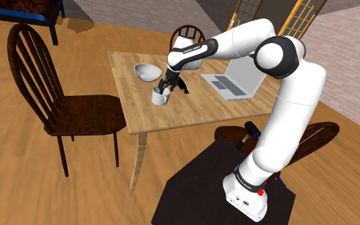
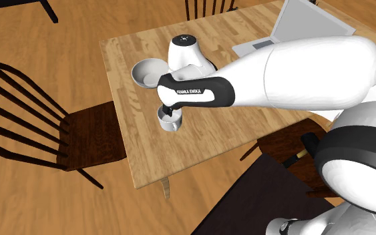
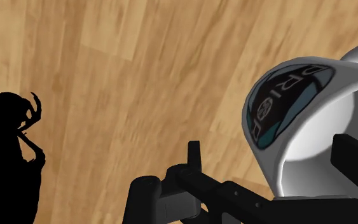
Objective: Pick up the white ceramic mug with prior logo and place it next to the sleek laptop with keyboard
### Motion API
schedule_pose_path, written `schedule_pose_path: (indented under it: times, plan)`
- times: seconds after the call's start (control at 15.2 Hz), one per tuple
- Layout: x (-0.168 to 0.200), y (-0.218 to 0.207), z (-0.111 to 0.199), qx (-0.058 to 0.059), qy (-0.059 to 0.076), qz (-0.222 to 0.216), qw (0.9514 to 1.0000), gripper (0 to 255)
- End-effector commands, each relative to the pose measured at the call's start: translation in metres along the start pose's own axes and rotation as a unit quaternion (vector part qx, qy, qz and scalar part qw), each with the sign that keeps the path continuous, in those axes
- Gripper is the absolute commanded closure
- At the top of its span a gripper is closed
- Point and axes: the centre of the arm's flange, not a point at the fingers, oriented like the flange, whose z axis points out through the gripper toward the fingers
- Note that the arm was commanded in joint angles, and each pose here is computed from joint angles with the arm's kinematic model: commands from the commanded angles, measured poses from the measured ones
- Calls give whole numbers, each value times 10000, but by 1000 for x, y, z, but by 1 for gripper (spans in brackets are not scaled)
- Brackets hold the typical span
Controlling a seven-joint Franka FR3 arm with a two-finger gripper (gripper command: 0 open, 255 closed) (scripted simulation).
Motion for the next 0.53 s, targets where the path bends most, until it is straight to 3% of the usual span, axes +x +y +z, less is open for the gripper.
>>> schedule_pose_path:
  times: [0.0, 0.33, 0.4, 0.46]
  plan:
    - [-1, 1, 2, 0, 3, 0, 10000, 0]
    - [-1, 1, 2, 0, 2, 0, 10000, 0]
    - [-1, 1, 2, 0, 2, 0, 10000, 255]
    - [-1, 1, 2, 0, 2, 0, 10000, 255]
